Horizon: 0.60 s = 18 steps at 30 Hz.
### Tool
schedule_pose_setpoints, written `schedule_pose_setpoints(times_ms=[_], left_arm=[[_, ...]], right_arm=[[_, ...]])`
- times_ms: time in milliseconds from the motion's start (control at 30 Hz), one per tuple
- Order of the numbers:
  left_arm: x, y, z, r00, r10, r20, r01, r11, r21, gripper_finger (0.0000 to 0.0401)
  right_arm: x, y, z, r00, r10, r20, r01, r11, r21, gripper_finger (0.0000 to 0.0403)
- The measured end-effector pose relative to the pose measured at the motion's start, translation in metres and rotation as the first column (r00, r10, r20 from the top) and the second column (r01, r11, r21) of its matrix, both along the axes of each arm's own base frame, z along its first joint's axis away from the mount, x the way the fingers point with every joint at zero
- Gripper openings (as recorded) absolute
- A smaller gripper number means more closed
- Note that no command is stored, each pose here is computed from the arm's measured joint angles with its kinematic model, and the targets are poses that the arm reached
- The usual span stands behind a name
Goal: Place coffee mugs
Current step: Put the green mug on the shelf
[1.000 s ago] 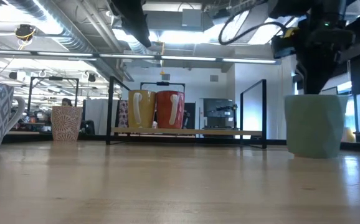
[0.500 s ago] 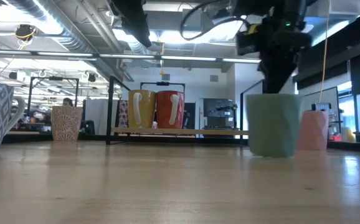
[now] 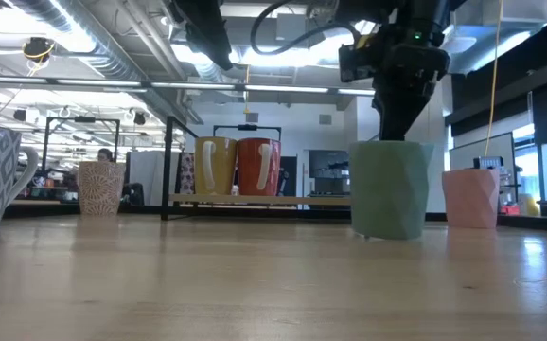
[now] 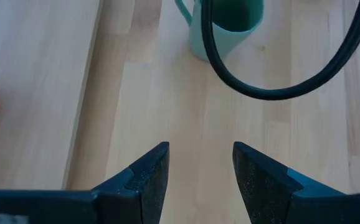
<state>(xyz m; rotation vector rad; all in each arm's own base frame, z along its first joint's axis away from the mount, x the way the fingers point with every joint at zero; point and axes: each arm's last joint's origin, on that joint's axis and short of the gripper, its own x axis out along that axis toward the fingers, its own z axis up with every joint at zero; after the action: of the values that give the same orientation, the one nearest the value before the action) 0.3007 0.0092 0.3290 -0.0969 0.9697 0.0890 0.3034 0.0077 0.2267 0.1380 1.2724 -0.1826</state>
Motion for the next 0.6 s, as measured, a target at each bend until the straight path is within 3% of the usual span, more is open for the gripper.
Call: schedule_pose_setpoints(times_ms=[200, 400, 600], left_arm=[[0.000, -0.001, 0.000, 1.000, -0.020, 0.001, 0.020, 0.999, -0.029, 0.0172], [0.000, -0.001, 0.000, 1.000, -0.019, 0.001, 0.019, 0.999, -0.027, 0.0172], [0.001, -0.001, 0.000, 1.000, -0.011, 0.008, 0.011, 1.000, -0.021, 0.0172]], right_arm=[[0.000, 0.000, -0.004, 1.000, -0.026, 0.007, 0.026, 1.000, 0.017, 0.0048], [0.000, 0.000, -0.003, 1.000, -0.026, 0.005, 0.026, 1.000, 0.016, 0.0114], [-0.010, 0.000, 0.020, 0.997, -0.001, 0.079, 0.000, 1.000, 0.012, 0.0166]])
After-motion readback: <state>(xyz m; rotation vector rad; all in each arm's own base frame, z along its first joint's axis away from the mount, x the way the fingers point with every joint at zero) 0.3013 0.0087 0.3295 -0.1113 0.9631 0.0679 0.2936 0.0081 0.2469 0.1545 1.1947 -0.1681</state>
